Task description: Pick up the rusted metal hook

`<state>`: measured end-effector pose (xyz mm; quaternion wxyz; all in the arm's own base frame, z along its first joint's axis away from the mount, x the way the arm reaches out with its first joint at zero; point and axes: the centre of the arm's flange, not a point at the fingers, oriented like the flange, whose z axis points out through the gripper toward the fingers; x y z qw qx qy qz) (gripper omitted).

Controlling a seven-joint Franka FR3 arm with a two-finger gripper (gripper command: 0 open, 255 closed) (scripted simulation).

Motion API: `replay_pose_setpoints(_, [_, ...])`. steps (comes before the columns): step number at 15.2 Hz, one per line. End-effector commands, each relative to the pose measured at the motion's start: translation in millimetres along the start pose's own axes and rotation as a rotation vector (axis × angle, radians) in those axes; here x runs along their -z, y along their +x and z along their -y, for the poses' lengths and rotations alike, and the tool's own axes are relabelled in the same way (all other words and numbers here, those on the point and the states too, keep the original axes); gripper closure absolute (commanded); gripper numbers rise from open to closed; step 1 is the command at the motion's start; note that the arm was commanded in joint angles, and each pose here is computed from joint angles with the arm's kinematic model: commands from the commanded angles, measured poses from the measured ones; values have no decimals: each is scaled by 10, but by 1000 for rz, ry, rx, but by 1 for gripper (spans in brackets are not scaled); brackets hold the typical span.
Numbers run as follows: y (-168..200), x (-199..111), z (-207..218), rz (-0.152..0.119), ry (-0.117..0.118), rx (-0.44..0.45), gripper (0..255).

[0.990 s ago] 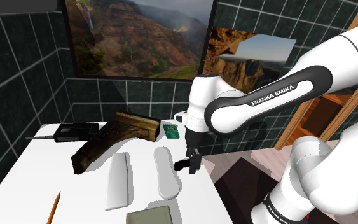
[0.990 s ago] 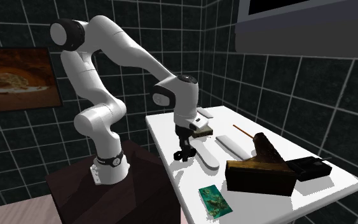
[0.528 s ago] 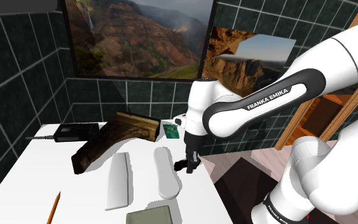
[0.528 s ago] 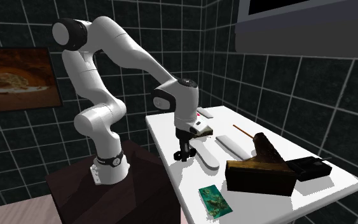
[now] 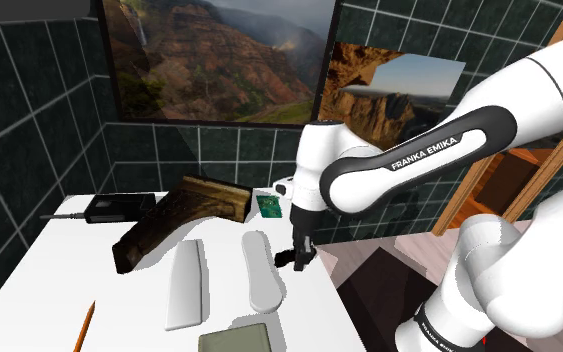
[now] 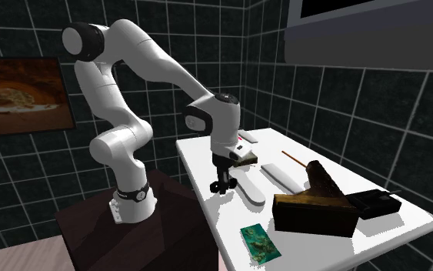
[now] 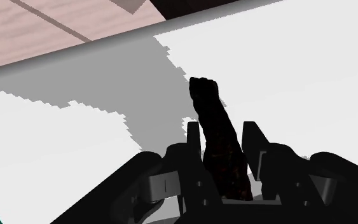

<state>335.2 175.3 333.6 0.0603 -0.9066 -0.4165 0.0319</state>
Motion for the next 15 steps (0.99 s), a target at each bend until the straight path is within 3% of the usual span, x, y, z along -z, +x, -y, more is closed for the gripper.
replay_pose_setpoints(1, [7, 95, 10, 0, 0, 0, 255])
replay_pose_setpoints(15, [2, 731, 98, 0, 0, 0, 255])
